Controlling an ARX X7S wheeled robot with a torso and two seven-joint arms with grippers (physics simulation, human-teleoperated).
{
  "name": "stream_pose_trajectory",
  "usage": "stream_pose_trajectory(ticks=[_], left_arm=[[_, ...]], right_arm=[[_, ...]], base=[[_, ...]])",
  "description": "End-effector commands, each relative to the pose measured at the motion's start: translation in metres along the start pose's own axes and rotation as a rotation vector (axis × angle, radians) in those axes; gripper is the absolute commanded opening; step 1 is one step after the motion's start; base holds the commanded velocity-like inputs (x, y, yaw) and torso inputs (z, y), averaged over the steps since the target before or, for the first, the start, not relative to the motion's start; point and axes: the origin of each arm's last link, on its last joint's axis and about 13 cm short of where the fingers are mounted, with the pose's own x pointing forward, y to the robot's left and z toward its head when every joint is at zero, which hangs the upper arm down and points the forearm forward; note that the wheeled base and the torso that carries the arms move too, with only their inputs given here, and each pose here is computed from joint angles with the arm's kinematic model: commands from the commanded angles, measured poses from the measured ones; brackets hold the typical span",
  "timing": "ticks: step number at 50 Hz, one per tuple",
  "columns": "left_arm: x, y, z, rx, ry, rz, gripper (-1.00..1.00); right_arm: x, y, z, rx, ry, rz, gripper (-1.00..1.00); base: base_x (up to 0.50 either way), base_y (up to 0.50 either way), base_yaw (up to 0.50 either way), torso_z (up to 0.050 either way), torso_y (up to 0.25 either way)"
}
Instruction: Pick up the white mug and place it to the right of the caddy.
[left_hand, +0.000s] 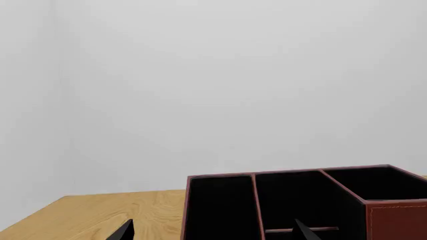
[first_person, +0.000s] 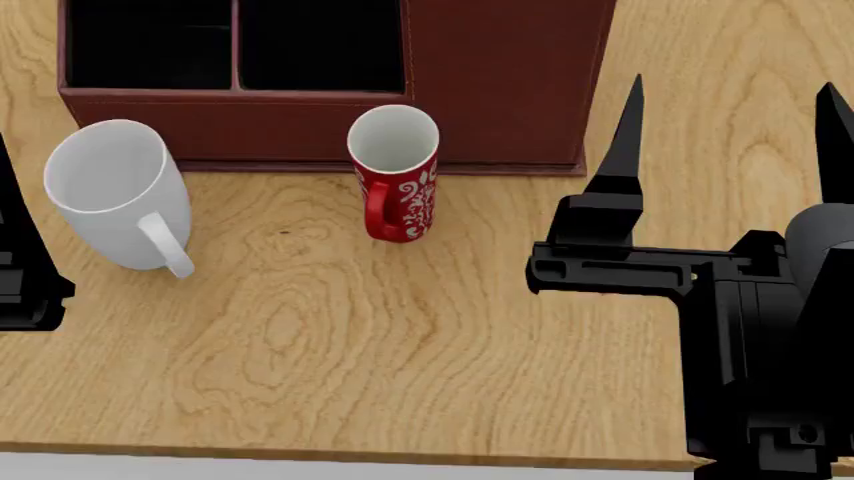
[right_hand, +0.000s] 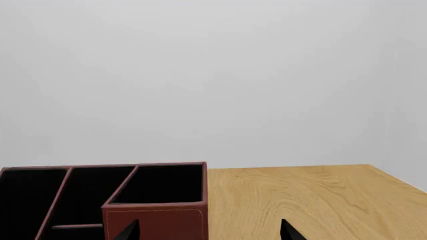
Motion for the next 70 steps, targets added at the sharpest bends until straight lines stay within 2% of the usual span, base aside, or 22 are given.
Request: stream_pose_trajectory(ticks=[1, 23, 25, 27, 53, 70], left_arm=[[-0.001, 0.0, 0.001, -0.001, -0.001, 0.002, 1.0], [-0.002, -0.002, 0.004, 0.001, -0.005, -0.003, 1.0], [-0.002, -0.002, 0.004, 0.002, -0.007, -0.004, 1.0], [-0.002, -0.002, 0.004, 0.001, -0.008, -0.005, 1.0], [-0.004, 0.0, 0.006, -0.001, -0.008, 0.001, 1.0], [-0.004, 0.0, 0.005, -0.003, -0.008, 0.003, 1.0]], right_arm=[[-0.002, -0.001, 0.0, 0.003, -0.001, 0.0, 1.0], [-0.005, -0.003, 0.0, 0.006, -0.003, 0.0, 1.0], [-0.005, -0.003, 0.0, -0.036, -0.02, -0.021, 1.0], [-0.006, -0.003, 0.0, -0.008, -0.011, -0.006, 1.0], [-0.007, -0.001, 0.002, -0.012, -0.005, -0.006, 1.0], [-0.016, -0.003, 0.006, -0.029, 0.022, -0.02, 1.0]], base=[[0.25, 0.0, 0.0, 0.0, 0.0], [0.25, 0.0, 0.0, 0.0, 0.0], [0.25, 0.0, 0.0, 0.0, 0.0], [0.25, 0.0, 0.0, 0.0, 0.0], [0.23, 0.0, 0.0, 0.0, 0.001], [0.0, 0.0, 0.0, 0.0, 0.0]])
